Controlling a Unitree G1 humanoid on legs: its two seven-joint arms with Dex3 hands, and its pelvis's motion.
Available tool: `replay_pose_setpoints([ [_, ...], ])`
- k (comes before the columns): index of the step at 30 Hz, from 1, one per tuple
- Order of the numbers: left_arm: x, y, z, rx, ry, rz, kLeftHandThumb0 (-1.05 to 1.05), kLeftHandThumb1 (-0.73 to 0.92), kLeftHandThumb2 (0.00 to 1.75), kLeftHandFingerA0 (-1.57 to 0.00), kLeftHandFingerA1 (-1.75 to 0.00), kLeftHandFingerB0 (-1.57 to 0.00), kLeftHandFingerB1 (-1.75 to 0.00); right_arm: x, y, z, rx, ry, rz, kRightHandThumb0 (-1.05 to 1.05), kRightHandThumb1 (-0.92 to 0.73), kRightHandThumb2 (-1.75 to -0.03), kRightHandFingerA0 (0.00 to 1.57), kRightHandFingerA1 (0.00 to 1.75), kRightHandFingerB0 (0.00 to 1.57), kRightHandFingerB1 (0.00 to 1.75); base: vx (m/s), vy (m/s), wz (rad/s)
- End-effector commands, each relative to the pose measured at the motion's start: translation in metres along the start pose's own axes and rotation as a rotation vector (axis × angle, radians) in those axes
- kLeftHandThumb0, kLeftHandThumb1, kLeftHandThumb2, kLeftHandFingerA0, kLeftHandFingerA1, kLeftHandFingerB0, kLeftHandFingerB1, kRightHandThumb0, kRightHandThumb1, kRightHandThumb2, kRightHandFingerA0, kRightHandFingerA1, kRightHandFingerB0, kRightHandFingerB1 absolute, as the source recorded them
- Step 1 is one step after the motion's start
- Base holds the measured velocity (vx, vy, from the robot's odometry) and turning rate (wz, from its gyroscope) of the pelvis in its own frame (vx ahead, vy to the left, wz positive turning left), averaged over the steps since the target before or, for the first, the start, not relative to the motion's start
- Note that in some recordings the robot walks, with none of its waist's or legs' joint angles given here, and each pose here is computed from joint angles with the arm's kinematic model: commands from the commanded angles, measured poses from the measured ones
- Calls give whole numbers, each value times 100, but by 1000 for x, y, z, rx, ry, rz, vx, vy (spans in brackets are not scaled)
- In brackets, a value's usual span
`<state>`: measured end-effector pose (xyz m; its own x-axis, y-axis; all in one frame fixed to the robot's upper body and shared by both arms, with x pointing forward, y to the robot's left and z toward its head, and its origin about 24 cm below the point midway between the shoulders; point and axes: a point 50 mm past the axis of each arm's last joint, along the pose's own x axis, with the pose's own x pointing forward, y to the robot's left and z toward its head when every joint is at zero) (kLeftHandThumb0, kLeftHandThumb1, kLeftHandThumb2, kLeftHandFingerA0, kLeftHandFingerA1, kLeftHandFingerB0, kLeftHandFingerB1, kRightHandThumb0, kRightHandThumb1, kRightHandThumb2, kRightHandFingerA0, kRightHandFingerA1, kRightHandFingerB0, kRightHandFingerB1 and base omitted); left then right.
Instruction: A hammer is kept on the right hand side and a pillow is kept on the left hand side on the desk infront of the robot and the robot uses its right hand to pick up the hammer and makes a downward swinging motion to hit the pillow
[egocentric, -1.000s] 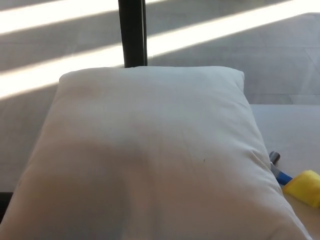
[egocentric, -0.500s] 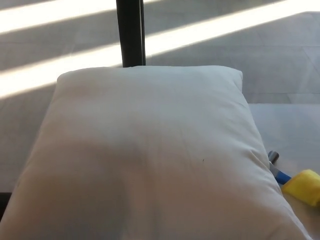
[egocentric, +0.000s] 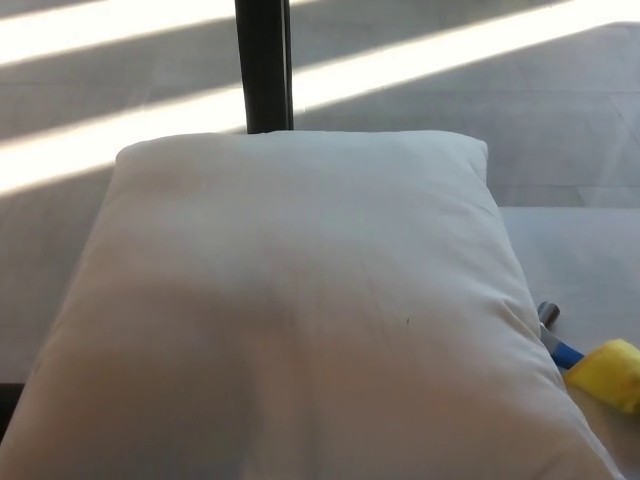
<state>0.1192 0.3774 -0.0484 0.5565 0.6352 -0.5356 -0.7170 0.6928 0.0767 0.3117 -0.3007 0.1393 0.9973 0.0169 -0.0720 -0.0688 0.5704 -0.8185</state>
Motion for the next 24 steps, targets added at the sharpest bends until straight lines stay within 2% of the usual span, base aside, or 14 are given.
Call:
replay_pose_setpoints([
  [1, 0, 3, 0, -12, 36, 5, -59, 65, 60, -52, -46, -50, -45, 2, -4, -12, -154, 93, 51, -85, -56, -96, 6, 37, 13, 42, 0, 0, 0],
  [5, -1, 2, 0, 8, 43, 8, -59, 65, 60, -54, -45, -53, -45, 3, 6, -17, -232, 117, 101, -86, -57, -96, 4, 37, 11, 38, 0, 0, 0],
  [8, -1, 3, -1, 6, 40, 13, -63, 59, 62, -58, -48, -54, -48, 5, 19, -17, -239, 121, 149, -83, -53, -95, 3, 31, 10, 34, 0, 0, 0],
  [10, -1, 4, -1, 11, 41, 12, -60, 64, 59, -59, -47, -55, -46, 6, 25, -18, -265, 124, 169, -84, -53, -95, 3, 33, 9, 34, 0, 0, 0],
  [11, -1, 4, -2, 11, 41, 12, -60, 64, 59, -60, -48, -53, -45, 6, 27, -18, -271, 129, 174, -82, -66, -60, 5, 35, 17, 27, 0, 0, 0],
  [12, -3, 5, -2, 4, 37, 5, -59, 65, 59, -58, -48, -51, -46, 6, 32, -21, -284, 151, 198, -82, -52, -93, 4, 32, 11, 36, 0, 0, 0],
  [14, -3, 6, -2, -2, 45, 20, -59, 65, 60, -60, -48, -58, -48, 4, 36, -27, -293, 184, 223, -82, -52, -91, 5, 31, 13, 37, 0, 0, 0],
  [16, -2, 6, -3, -7, 48, 24, -58, 65, 60, -60, -48, -57, -47, 3, 37, -29, -305, 200, 234, -88, -56, -95, 4, 25, 14, 35, 0, 0, 0],
  [22, -4, 6, -5, -3, 54, 34, -58, 65, 60, -62, -48, -54, -45, -3, 45, -54, -368, 326, 296, -85, -53, -97, 0, 32, 8, 34, 0, 0, 0],
  [24, -5, 6, -5, -8, 52, 32, -58, 65, 60, -61, -48, -55, -46, -5, 46, -61, -368, 368, 315, -84, -53, -96, 4, 28, 10, 33, 0, 0, 0],
])
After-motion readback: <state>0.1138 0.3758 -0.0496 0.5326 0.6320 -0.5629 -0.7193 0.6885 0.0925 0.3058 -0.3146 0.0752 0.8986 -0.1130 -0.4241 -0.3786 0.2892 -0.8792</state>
